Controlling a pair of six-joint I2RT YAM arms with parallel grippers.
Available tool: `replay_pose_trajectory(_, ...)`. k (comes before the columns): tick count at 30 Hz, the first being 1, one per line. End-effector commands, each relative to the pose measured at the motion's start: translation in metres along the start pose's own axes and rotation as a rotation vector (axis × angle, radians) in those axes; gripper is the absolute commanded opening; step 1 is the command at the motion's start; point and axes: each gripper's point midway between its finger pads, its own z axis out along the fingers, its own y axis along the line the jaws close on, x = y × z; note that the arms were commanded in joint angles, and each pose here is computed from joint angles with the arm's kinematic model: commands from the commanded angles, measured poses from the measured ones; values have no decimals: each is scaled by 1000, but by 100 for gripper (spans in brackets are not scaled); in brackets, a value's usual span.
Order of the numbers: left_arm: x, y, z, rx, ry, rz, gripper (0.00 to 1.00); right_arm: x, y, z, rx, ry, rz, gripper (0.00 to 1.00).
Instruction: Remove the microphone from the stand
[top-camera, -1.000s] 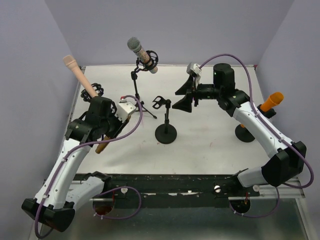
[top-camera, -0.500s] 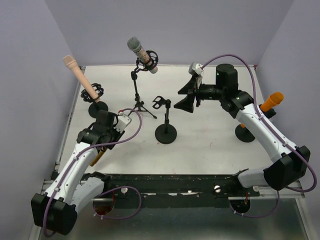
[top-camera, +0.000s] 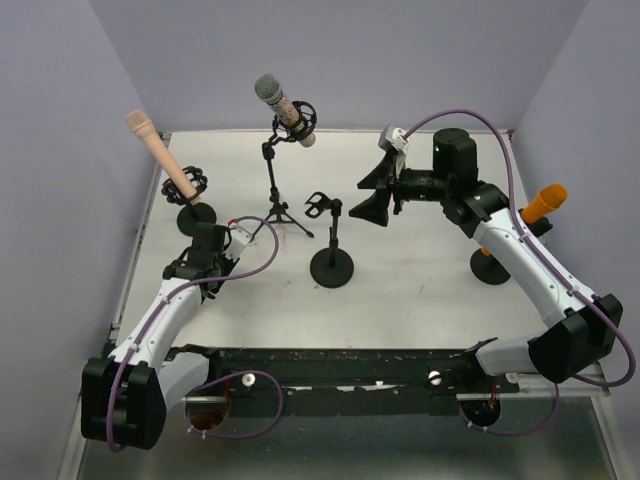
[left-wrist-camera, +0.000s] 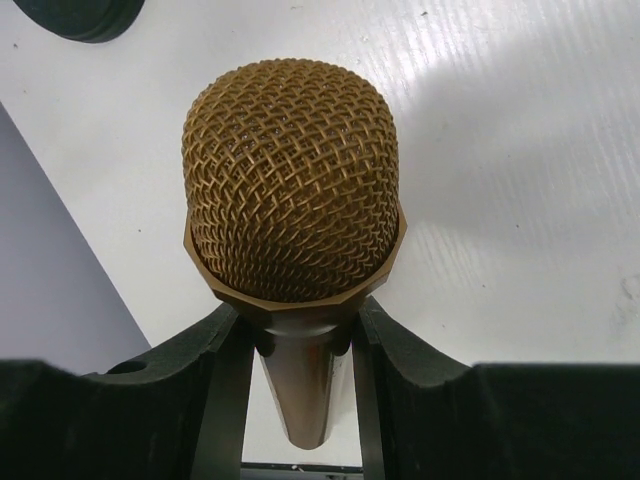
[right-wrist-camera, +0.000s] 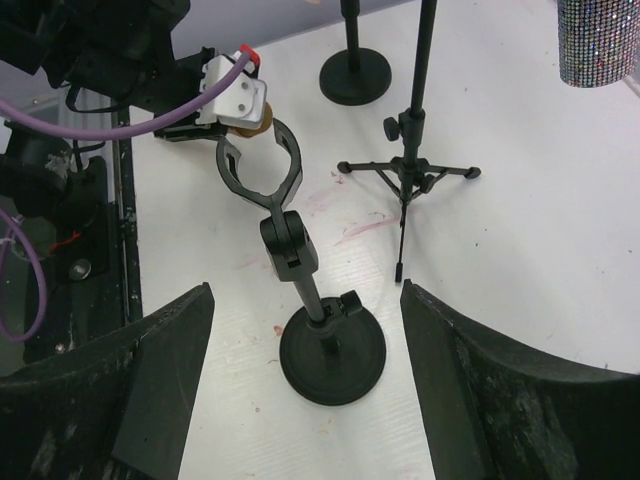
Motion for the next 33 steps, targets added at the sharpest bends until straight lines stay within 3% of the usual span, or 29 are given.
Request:
replay_pose_trajectory(1,-9,13,11,-70,-29,-4,0,6,1,-4,16,17,3,84)
replay_pose_trajectory(7,1,-11,28,57,46,21,0,8,2,-4,15,18,6,84)
replay_pose_trajectory(11,8,-27,37,145,123,11,18,9,2,-5,15,22,11,83)
replay_pose_trajectory(15,8,-35,43,180,128,-18,39,9,2,-4,13,22,9,84)
replay_pose_trajectory(22,9,-35,46,175,131,-11,53,14,3,-6,23,29,9,84)
replay_pose_trajectory(27,5,-36,42,187,100,-4,69,15,3,-7,27,31,10,84)
replay_pose_trajectory(33,-1,-36,33,185,53,13,71,15,3,-7,24,36,13,83)
